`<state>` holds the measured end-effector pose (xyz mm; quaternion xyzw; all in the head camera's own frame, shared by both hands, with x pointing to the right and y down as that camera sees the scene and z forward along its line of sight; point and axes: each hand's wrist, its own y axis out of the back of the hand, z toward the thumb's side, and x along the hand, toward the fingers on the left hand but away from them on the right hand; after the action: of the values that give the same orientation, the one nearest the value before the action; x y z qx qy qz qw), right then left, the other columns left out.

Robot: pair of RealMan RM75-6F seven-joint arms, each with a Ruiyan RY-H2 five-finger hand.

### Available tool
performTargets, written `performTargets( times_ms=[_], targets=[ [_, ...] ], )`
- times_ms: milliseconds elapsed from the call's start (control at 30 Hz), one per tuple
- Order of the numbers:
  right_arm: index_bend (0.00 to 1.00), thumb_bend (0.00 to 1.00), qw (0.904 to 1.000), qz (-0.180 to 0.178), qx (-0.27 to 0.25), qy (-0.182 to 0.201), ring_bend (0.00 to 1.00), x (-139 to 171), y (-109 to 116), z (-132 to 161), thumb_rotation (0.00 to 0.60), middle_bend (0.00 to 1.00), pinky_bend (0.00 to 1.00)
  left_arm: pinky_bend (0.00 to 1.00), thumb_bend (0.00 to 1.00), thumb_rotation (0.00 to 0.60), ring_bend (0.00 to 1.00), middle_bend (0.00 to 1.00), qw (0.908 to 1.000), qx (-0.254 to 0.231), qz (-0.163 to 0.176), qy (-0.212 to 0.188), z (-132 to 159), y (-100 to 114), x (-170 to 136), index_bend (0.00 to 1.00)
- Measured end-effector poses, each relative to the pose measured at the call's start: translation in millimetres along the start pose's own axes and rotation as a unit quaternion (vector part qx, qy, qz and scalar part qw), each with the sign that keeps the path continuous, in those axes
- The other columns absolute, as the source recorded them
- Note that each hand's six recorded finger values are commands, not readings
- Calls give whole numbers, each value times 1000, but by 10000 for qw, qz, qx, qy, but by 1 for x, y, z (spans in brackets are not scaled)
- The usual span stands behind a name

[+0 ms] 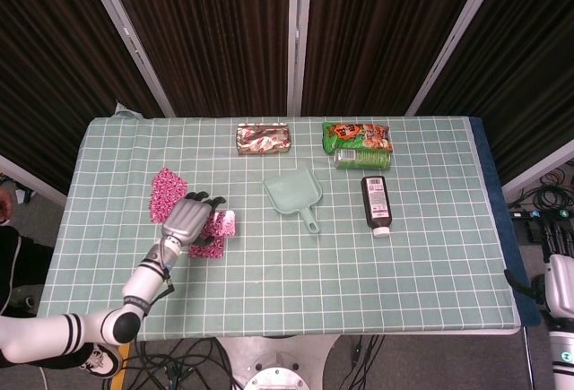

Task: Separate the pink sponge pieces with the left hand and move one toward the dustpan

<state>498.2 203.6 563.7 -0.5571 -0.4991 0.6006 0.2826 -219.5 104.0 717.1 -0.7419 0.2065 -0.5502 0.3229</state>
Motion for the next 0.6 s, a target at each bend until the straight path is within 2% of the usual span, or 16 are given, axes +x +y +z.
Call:
performTargets(
  times_ms=[233, 467, 500, 533, 600],
  targets=[
    [0, 125, 10000, -62, -32, -12, 0, 1, 4, -2, 600, 0, 0, 204, 283, 600, 160, 532, 9999, 50, -107, -48, 10, 1, 14, 196],
    [0, 125, 9999, -67, -60, -101, 0, 1, 5, -9, 600, 0, 0, 203, 284, 600, 167, 528, 9999, 78, -43, -73, 17, 5, 27, 202],
    [0, 126, 9999, -73, -64, -108, 0, 1, 6, -10, 600, 0, 0, 202, 284, 600, 141, 454, 9999, 74, -14, -70, 19, 6, 30, 188],
    [0, 125, 9999, -78, -67, -114, 0, 1, 6, -11, 600, 0, 0, 197, 285, 600, 99, 336, 10000, 70, 12, -69, 19, 6, 32, 170],
    [0, 126, 9999, -85, -71, -132, 0, 2, 6, -13, 600, 0, 0, 182, 284, 600, 6, 42, 9999, 100, 100, -68, 20, 7, 36, 118]
  ],
)
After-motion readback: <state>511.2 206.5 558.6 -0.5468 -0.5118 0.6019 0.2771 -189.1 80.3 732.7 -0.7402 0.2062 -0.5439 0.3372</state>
